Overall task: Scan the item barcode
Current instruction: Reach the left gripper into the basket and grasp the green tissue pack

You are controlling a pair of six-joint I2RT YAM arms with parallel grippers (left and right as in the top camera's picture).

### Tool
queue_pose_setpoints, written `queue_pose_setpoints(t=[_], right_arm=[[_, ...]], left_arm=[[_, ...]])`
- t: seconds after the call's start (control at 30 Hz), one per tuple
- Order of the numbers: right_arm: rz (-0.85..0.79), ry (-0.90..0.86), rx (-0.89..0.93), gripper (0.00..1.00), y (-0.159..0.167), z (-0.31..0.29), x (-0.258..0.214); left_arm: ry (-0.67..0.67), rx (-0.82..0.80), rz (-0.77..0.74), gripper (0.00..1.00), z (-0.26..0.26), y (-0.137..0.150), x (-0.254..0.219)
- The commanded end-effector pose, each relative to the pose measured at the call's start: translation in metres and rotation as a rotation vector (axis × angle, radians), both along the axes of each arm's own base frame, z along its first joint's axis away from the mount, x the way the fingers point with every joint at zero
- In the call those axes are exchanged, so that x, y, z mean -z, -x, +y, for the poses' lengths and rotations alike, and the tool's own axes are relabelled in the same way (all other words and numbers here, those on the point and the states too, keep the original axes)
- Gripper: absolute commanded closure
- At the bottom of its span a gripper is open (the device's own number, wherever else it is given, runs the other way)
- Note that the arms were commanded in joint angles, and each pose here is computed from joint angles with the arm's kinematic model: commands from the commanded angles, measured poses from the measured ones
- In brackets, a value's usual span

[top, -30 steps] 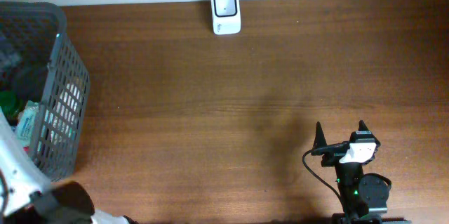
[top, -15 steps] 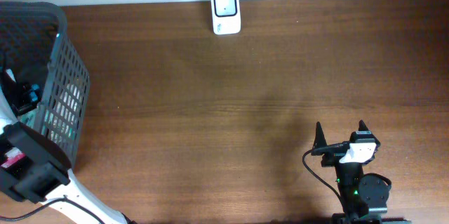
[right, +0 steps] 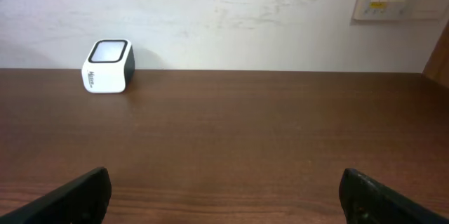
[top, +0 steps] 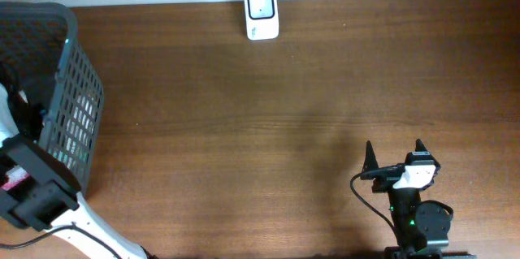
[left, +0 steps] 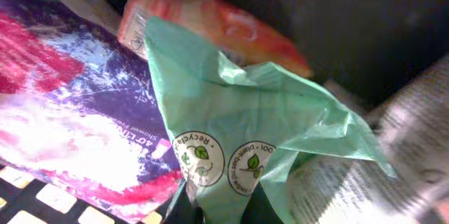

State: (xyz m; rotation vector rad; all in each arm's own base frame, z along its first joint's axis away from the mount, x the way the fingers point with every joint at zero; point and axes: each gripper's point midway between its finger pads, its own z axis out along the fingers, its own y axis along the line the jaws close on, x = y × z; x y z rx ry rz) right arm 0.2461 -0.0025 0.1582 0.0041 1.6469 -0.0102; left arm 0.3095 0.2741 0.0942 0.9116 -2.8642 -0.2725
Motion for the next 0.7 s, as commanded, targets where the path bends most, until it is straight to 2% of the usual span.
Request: queue_pose_setpoints(t=[0.0,0.13,0.2,0.3,0.33,0.43,0.5,0.57,0.63,0.67], right_arm=[[0.005,0.007,0.002,0.01,0.000,0.000,0.003],[0.005,0.007,0.002,0.01,0.000,0.000,0.003],[0.005,0.007,0.002,0.01,0.000,0.000,0.003],[0.004,0.007,0.002,0.01,0.000,0.000,0.003],[0.004,0.007,0.002,0.02,0.000,0.000,0.003],[0.005,0.007,0.002,0.01,0.000,0.000,0.003],[0.005,0.007,0.002,0.01,0.000,0.000,0.003],[0.005,0.007,0.002,0.01,0.000,0.000,0.003],[0.005,0.007,0.002,0.01,0.000,0.000,0.003],[0.005,0.007,0.002,0.01,0.000,0.000,0.003]], left_arm=[[0.057,-0.004,-0.259,1.00,-0.006,-0.044,-0.064],[0.154,0.072,-0.647,1.00,-0.038,-0.089,-0.167],[0.143,0.131,-0.809,1.00,-0.050,-0.098,-0.218],[0.131,0.206,-0.969,1.00,-0.070,-0.097,-0.271],[0.194,0.234,-1.016,1.00,-0.085,-0.097,-0.281],[0.542,0.376,-1.227,1.00,-0.144,-0.103,-0.324],[0.628,0.403,-1.256,1.00,-0.159,-0.101,-0.332],[0.652,0.435,-1.245,1.00,-0.175,-0.105,-0.332],[0.690,0.512,-1.203,1.00,-0.214,-0.114,-0.329],[0.662,0.552,-1.151,1.00,-0.237,-0.121,-0.319]])
